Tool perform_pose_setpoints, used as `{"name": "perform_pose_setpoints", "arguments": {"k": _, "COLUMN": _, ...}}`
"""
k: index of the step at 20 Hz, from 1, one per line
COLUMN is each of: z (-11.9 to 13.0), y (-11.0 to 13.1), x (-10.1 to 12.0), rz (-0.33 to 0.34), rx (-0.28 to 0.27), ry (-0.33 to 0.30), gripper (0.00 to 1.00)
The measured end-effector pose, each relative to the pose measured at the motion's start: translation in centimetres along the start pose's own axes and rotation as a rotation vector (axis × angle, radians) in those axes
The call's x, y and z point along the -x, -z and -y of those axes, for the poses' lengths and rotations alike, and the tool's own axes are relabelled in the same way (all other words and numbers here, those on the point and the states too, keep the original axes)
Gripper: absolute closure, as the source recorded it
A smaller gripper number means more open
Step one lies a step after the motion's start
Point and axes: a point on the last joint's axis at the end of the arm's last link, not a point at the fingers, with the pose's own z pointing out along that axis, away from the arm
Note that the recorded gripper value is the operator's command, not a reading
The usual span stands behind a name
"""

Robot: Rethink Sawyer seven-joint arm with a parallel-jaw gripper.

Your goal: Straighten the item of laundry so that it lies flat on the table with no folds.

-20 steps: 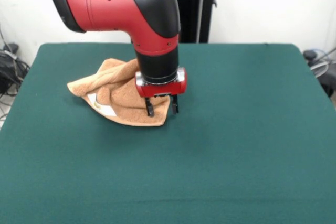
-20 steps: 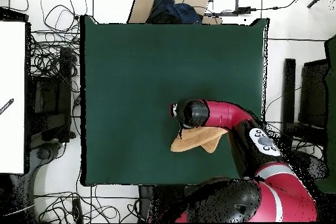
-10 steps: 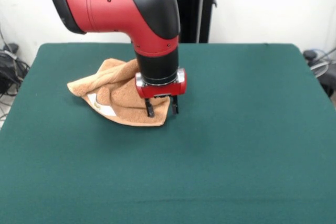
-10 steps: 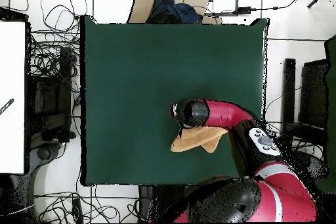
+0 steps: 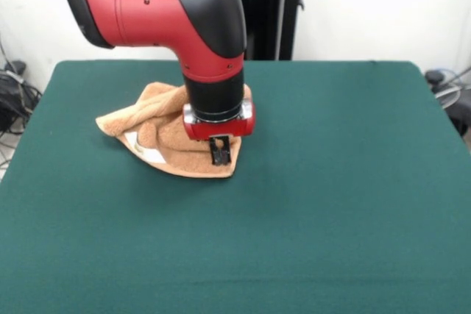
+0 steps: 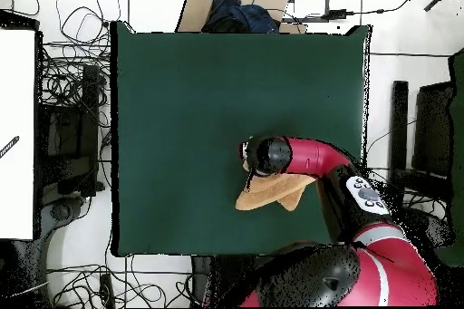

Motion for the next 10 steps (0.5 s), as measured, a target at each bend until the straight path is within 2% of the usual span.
{"name": "perform_pose_setpoints", "arguments": {"k": 10, "z": -0.38, "y": -0.01, "x": 0.09, "rz": -0.007, "rx": -0.031, "ry": 0.020, "gripper": 1.00}}
